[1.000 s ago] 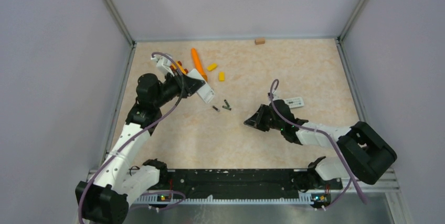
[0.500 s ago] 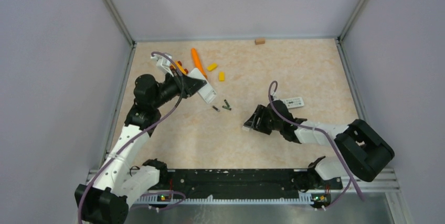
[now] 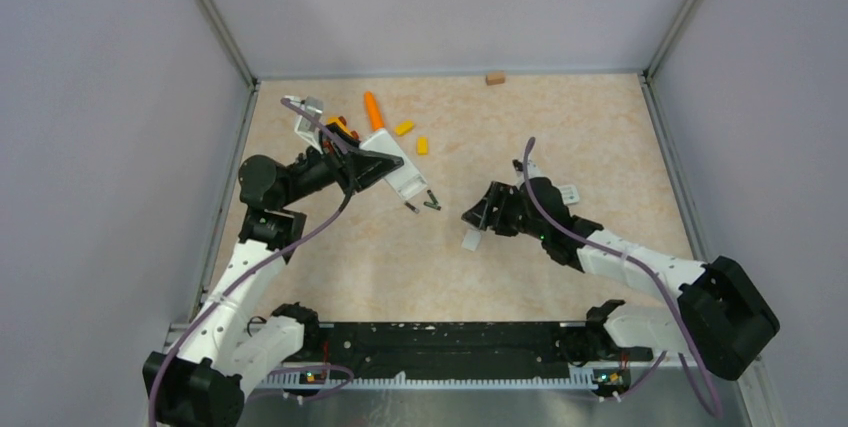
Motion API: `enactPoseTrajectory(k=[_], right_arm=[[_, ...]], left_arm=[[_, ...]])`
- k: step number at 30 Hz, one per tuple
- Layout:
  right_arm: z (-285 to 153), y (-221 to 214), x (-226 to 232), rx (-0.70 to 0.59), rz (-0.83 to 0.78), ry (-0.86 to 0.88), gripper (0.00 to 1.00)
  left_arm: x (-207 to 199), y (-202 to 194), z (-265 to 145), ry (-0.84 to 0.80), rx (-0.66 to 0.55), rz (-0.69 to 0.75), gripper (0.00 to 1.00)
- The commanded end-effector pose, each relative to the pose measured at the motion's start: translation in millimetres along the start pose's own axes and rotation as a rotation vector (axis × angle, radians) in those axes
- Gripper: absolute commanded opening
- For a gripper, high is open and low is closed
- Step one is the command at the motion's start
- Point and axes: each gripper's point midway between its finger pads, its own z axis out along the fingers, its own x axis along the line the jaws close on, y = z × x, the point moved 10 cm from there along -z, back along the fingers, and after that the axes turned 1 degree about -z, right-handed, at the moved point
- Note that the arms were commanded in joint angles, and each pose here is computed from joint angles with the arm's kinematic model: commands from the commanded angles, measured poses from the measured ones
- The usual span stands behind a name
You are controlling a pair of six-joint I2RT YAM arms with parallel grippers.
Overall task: Load the batteries into the remote control
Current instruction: Place the battery cover at the center of the board, then pick up the battery from the center of the board.
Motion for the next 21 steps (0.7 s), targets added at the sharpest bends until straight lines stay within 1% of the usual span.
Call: enactPoseTrajectory(k=[1,4,5,6,8,10,12,15,17,21], right_arm=[[9.3,25.8,34.4,-0.019,-0.116,0.184,0.56],[19.2,29.0,44.3,-0.015,-0.145,0.179,0.55],[24.2,29.3,46.6,-0.007,-0.159,0.156,0.55],[30.0,33.3,52.6,-0.007,-0.183,0.133,0.55],[45.9,33.9,53.8,0.029,-0.242,0.035,0.54],[65.9,33.4,46.3,0.076,-0.325,-0.094,0.48],[84.3,32.2,41.5,0.106,-0.409,-0.175,0.39],[110.2,28.3,38.4,0.147,-0.504,-0.233,0.34],[121.5,29.3,39.5,0.146,-0.527,-0.261,0.34],[136.7,29.6,41.3,0.141,-0.543,-0.254,0.36]], left_arm=[[-15.5,7.2,-0.4,-0.135,0.009,0.081,0.00],[-15.1,7.9,-0.9,-0.098,-0.009,0.072,0.00],[-25.6,11.4,-5.6,-0.088,-0.037,0.103,0.00],[-13.6,9.1,-1.9,-0.034,-0.035,0.073,0.00],[-7.6,9.6,-2.7,0.065,-0.063,0.054,0.00],[-2.6,11.2,-4.3,0.162,-0.105,0.043,0.00],[2.1,10.9,-6.1,0.234,-0.133,0.030,0.00],[7.0,10.4,-7.1,0.293,-0.152,0.008,0.00],[8.8,9.5,-6.8,0.301,-0.150,0.001,0.00],[14.0,8.2,-6.8,0.339,-0.156,-0.015,0.00]])
